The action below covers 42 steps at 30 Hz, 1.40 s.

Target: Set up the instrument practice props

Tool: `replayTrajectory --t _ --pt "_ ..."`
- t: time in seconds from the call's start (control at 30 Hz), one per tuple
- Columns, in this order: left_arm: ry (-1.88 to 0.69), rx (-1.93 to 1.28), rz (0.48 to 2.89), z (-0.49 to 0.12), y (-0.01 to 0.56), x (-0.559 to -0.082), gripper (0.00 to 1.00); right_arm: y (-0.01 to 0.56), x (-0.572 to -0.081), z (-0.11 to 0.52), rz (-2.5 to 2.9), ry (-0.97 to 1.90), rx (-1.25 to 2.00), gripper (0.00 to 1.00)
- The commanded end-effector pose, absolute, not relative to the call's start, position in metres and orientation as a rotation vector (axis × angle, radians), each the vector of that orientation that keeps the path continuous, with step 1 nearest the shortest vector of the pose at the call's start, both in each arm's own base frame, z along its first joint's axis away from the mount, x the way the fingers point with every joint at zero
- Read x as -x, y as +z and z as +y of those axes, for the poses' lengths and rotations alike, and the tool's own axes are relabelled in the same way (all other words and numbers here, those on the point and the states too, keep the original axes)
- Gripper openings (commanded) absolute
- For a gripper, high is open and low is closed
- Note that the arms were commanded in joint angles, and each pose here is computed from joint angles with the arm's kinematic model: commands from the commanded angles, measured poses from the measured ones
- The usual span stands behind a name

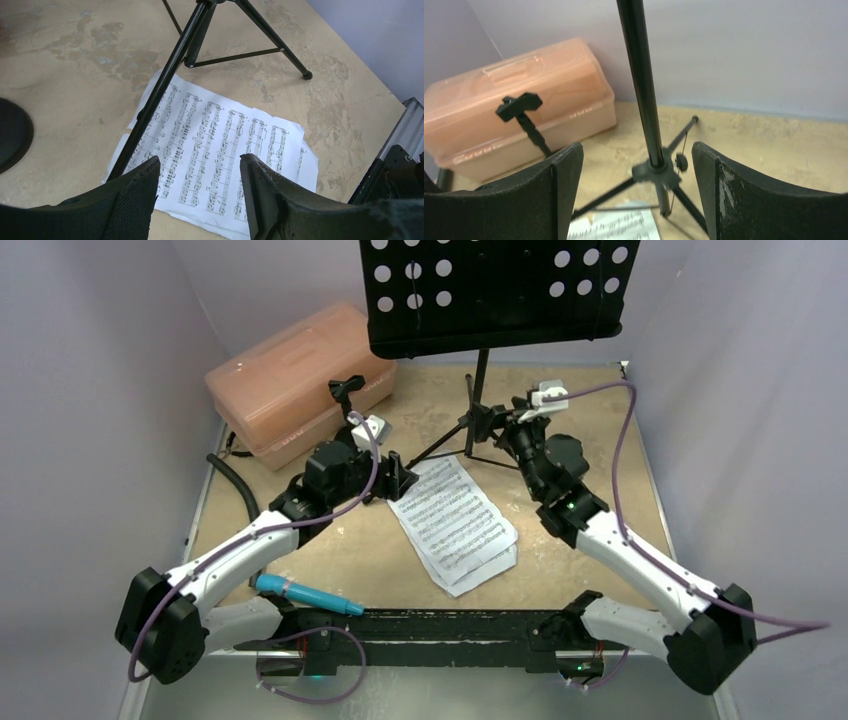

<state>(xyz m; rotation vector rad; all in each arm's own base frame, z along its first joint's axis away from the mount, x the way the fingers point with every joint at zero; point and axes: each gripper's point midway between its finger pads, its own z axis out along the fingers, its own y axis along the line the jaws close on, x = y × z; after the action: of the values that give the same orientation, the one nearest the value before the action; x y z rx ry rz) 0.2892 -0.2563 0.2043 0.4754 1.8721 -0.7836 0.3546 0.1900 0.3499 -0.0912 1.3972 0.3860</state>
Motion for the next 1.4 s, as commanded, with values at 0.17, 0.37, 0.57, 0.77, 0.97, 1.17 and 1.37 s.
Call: replayTrajectory --t 0.17,0.37,0.57,0.77,0.97,1.17,1.37 --pt "-0.738 -0.213 2.006 -0.217 0.173 -0.264 0.60 0.287 -0.295 0.173 1.624 0.524 0.053 0.82" --pt "-0.867 0.042 2.038 -0.206 0.153 -0.242 0.61 0.239 -0.265 0.169 1.817 0.632 -0.064 0.82" --pt "-0.930 0.321 2.082 -0.197 0.127 -0.234 0.61 0.194 -0.245 0.177 2.009 0.720 -0.154 0.82" --pt "-0.966 0.614 2.149 -0.196 0.100 -0.234 0.64 0.161 -0.243 0.174 2.129 0.658 -0.213 0.81" --pt "-1.034 0.662 2.220 -0.214 0.088 -0.234 0.64 0.131 -0.244 0.169 2.247 0.555 -0.272 0.84" --pt "-1.097 0.767 2.240 -0.221 0.074 -0.233 0.64 0.108 -0.247 0.158 2.322 0.472 -0.349 0.88" --pt "-1.124 0.852 2.238 -0.223 0.060 -0.232 0.62 0.079 -0.250 0.149 2.430 0.501 -0.370 0.86"
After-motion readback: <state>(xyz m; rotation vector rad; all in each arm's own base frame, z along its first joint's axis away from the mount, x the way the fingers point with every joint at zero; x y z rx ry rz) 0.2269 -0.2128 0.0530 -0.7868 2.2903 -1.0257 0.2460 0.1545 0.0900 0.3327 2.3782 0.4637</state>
